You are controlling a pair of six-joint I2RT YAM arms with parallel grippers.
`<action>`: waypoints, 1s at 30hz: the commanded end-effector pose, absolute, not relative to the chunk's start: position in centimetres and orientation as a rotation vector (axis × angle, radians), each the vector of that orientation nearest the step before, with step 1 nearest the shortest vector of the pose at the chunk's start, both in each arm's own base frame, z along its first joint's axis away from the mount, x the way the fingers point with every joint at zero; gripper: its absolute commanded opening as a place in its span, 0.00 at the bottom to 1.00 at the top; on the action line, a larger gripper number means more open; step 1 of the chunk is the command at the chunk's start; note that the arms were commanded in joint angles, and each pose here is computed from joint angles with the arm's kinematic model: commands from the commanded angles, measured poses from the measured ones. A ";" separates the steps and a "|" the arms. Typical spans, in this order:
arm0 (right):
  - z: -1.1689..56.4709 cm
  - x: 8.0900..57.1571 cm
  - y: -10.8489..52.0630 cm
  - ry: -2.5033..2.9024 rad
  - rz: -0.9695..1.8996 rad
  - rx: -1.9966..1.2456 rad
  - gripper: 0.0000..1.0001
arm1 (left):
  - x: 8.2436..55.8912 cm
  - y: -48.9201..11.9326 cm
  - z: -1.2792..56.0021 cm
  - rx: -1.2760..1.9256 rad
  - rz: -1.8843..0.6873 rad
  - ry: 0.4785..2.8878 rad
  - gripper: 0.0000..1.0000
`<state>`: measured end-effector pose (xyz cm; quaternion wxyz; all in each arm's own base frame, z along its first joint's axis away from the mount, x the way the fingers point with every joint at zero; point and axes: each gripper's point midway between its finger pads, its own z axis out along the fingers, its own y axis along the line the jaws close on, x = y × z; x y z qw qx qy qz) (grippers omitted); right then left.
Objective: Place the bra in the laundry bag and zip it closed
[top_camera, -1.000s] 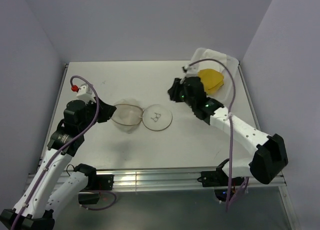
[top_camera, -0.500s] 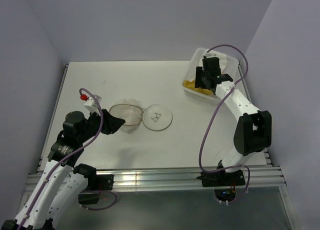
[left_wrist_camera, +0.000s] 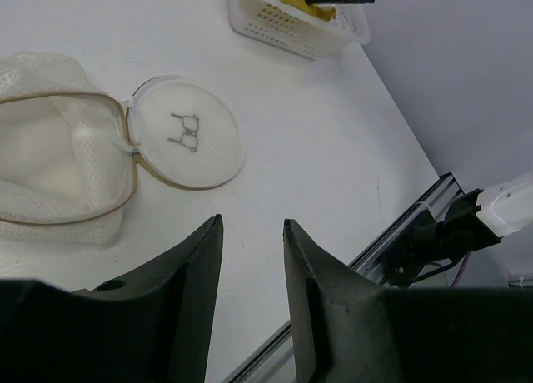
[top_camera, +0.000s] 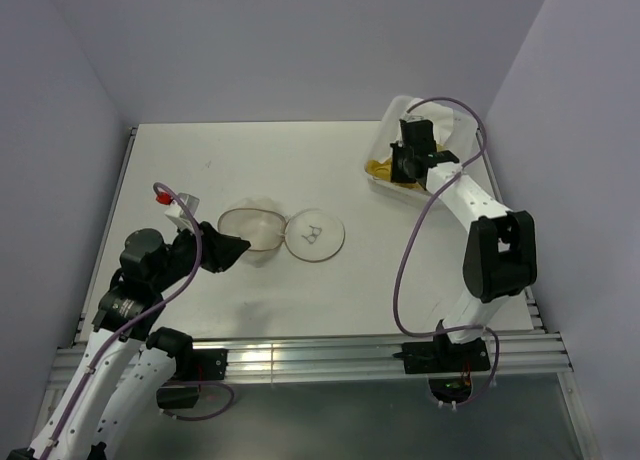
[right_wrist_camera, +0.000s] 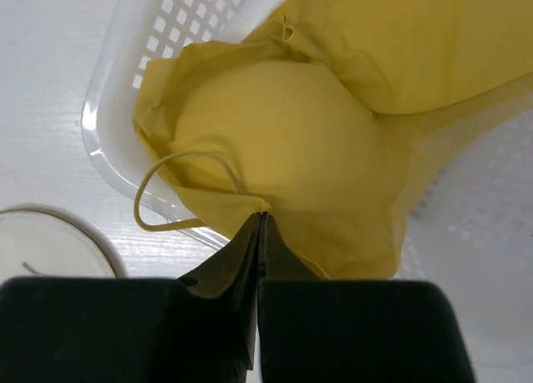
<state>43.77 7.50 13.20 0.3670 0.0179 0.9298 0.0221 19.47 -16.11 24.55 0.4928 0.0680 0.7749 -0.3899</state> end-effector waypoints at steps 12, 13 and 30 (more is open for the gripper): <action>32.4 30.5 10.6 1.739 0.476 0.089 0.00 | 20.1 -16.0 25.0 0.165 -0.928 1.849 0.42; 31.8 29.1 11.3 1.743 0.521 0.057 0.00 | 20.1 -16.0 25.0 0.165 -0.928 1.850 0.41; 13.5 13.1 17.7 2.208 0.986 0.002 0.71 | 19.9 -19.2 23.2 0.161 -1.114 1.932 0.63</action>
